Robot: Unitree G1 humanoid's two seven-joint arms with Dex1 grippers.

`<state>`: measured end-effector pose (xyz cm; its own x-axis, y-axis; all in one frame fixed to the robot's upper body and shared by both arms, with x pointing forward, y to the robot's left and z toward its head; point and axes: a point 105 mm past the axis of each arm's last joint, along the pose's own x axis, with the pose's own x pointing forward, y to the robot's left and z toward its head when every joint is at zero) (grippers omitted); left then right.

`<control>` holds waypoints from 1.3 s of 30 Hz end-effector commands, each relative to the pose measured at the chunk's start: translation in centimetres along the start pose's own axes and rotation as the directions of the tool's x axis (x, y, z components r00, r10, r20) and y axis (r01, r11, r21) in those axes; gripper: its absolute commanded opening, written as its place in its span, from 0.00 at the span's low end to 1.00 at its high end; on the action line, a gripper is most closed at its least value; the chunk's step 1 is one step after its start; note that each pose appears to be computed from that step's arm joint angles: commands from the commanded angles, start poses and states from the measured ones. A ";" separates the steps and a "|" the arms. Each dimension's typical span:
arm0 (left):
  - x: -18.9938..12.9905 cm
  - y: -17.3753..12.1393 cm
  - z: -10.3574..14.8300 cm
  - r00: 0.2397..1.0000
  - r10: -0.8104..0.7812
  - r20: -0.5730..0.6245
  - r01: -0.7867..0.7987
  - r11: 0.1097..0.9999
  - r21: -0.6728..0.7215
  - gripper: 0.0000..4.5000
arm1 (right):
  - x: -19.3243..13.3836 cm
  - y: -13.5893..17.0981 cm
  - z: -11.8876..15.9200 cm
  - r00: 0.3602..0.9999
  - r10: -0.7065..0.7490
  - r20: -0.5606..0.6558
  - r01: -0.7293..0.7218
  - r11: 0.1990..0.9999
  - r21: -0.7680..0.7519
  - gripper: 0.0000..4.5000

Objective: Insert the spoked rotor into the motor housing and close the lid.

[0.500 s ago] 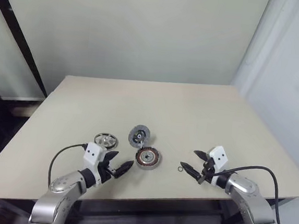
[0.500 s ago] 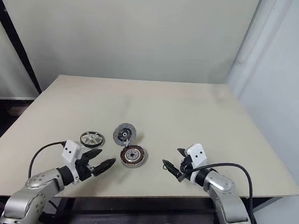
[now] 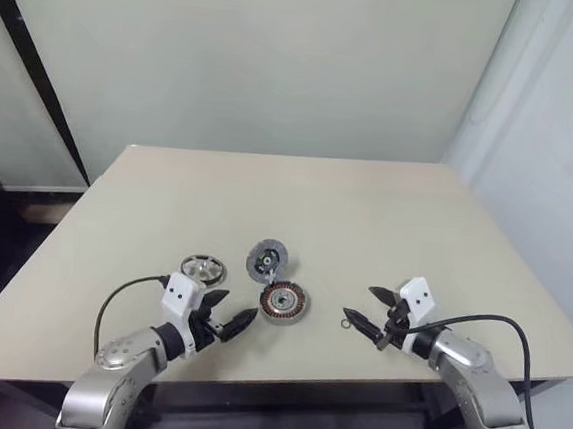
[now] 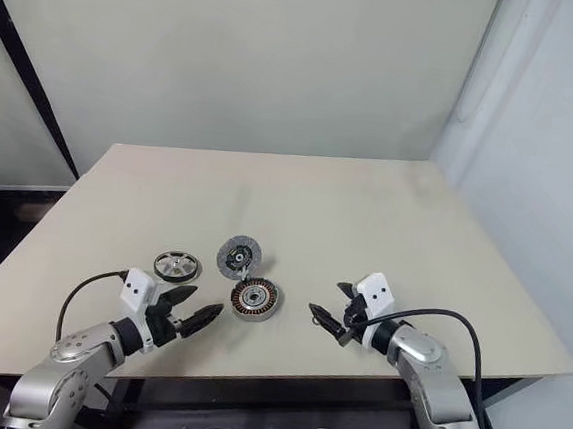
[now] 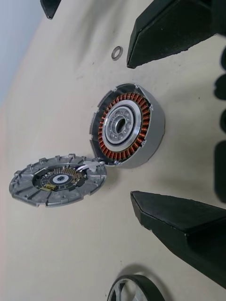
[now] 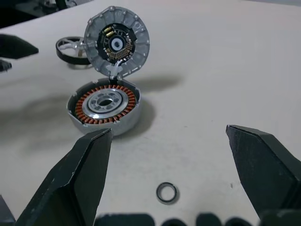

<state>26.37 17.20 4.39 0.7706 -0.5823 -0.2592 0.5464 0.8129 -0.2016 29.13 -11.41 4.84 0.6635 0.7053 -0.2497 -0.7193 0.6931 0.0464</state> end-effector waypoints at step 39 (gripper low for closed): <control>1.1 -3.7 -1.9 0.966 -0.214 -0.143 0.225 0.972 0.064 1.00 | 3.4 -0.4 -5.2 0.970 -0.051 -0.238 0.049 0.999 -0.015 0.94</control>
<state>24.23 13.72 2.33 0.5788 -0.7289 -0.3657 0.7080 0.6717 -0.2181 30.13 -10.10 -2.26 0.6162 0.6048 -0.5044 -0.6787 0.7328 0.0494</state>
